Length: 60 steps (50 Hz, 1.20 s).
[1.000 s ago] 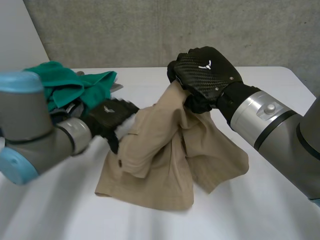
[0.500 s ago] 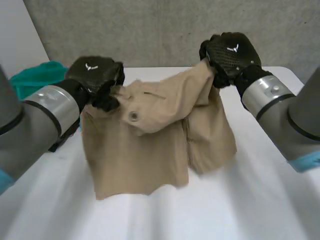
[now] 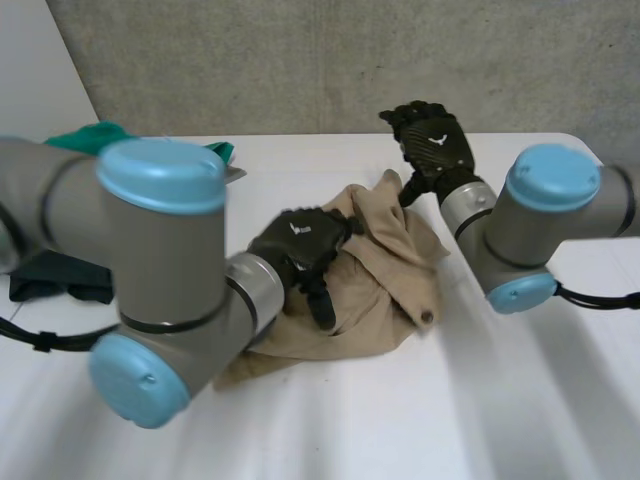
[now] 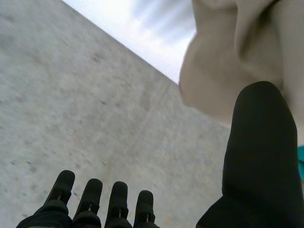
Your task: Fold the laundry.
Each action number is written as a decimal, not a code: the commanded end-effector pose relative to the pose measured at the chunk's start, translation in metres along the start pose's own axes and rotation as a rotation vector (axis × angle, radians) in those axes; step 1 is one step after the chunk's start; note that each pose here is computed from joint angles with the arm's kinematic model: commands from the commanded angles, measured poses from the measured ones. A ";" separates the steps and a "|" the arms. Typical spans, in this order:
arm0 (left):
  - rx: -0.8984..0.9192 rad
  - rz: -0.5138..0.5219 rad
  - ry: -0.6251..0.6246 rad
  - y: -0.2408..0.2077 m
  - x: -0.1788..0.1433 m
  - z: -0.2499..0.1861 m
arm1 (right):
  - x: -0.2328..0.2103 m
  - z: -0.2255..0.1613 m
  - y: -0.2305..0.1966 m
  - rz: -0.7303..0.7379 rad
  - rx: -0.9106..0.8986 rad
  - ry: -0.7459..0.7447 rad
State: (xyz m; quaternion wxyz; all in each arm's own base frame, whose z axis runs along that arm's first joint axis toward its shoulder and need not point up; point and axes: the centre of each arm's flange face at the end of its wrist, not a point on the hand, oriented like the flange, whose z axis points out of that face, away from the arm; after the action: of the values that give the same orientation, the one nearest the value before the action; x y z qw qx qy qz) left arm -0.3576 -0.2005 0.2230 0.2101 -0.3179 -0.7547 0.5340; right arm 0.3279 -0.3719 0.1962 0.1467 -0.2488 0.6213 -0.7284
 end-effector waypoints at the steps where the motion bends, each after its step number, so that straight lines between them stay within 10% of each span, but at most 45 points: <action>1: 0.145 -0.011 -0.051 -0.048 -0.029 -0.038 | 0.016 -0.029 -0.059 -0.040 -0.097 0.093; 11: 0.109 0.025 -0.242 -0.044 -0.090 -0.055 | -0.001 -0.089 -0.121 -0.106 -0.161 0.029; 21: -0.176 -0.041 -0.309 0.031 -0.126 -0.055 | -0.063 -0.169 -0.083 -0.360 -0.440 -0.347; 41: -0.307 -0.123 -0.180 0.100 -0.127 -0.006 | -0.108 -0.125 0.035 -0.570 -0.126 -0.397; 54: -0.274 -0.025 -0.076 0.092 -0.082 0.011 | -0.069 -0.117 -0.065 -0.353 0.025 -0.189; 60: 0.001 0.055 -0.243 -0.005 -0.096 -0.023 | -0.040 -0.118 -0.108 -0.295 0.063 -0.121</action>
State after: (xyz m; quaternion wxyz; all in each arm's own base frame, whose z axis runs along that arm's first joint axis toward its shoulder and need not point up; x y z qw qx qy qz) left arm -0.2817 -0.2494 0.1536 0.1292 -0.3038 -0.8230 0.4624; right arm 0.3218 -0.2298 0.2450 0.0795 -0.4063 0.5489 -0.7262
